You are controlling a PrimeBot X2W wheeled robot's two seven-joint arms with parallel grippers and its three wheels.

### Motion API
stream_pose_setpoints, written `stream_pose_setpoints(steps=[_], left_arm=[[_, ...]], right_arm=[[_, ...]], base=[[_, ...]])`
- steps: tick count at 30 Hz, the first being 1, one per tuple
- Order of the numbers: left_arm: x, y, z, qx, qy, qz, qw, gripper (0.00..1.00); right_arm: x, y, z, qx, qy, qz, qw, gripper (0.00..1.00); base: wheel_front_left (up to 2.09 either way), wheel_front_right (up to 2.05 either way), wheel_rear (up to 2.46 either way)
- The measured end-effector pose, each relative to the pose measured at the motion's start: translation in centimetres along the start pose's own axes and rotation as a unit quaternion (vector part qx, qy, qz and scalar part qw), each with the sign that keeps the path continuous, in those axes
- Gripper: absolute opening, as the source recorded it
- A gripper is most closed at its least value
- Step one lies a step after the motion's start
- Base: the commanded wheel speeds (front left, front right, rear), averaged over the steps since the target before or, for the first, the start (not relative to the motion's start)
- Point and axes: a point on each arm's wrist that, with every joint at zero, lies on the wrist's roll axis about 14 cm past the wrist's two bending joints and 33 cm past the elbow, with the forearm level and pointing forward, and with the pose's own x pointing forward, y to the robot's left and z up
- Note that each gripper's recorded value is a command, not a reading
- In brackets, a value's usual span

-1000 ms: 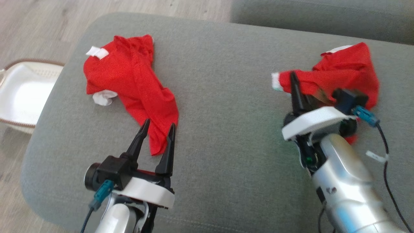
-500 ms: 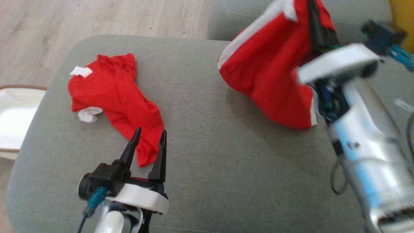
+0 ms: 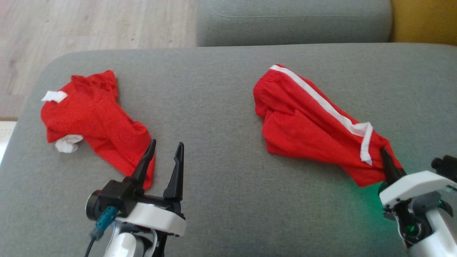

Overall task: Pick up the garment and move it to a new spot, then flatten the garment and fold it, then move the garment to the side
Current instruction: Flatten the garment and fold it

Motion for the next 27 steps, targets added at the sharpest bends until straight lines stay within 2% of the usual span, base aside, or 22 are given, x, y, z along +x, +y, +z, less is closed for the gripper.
stream_pose_setpoints(steps=[6,12,13,14,21,27], left_arm=[[0.5,-1.0,-0.3,-0.003,0.004,-0.018,1.000,1.00],[0.6,-1.5,-0.4,-0.004,0.004,-0.025,1.000,1.00],[0.6,-1.5,-0.4,-0.004,0.004,-0.026,1.000,1.00],[0.6,-1.5,-0.4,-0.004,0.004,-0.025,1.000,1.00],[0.7,-1.7,-0.3,-0.005,0.003,-0.028,1.000,1.00],[0.8,-2.0,-0.1,-0.004,0.000,-0.032,0.999,1.00]], right_arm=[[-1.0,-2.5,0.6,0.001,-0.014,-0.038,0.999,0.00],[-2.0,-6.0,2.0,-0.001,-0.049,-0.098,0.994,0.00],[-2.0,-6.3,2.5,-0.002,-0.056,-0.106,0.993,0.32],[-2.0,-6.6,3.0,-0.006,-0.066,-0.111,0.992,1.00],[-1.8,-6.1,5.7,-0.041,-0.118,-0.120,0.985,1.00],[-1.7,-1.5,8.3,-0.068,-0.178,-0.064,0.980,1.00]], base=[[0.00,0.00,0.00],[0.00,0.00,0.00],[0.00,0.00,0.00],[0.00,0.00,0.00],[0.00,0.00,0.00],[0.00,0.00,0.00]])
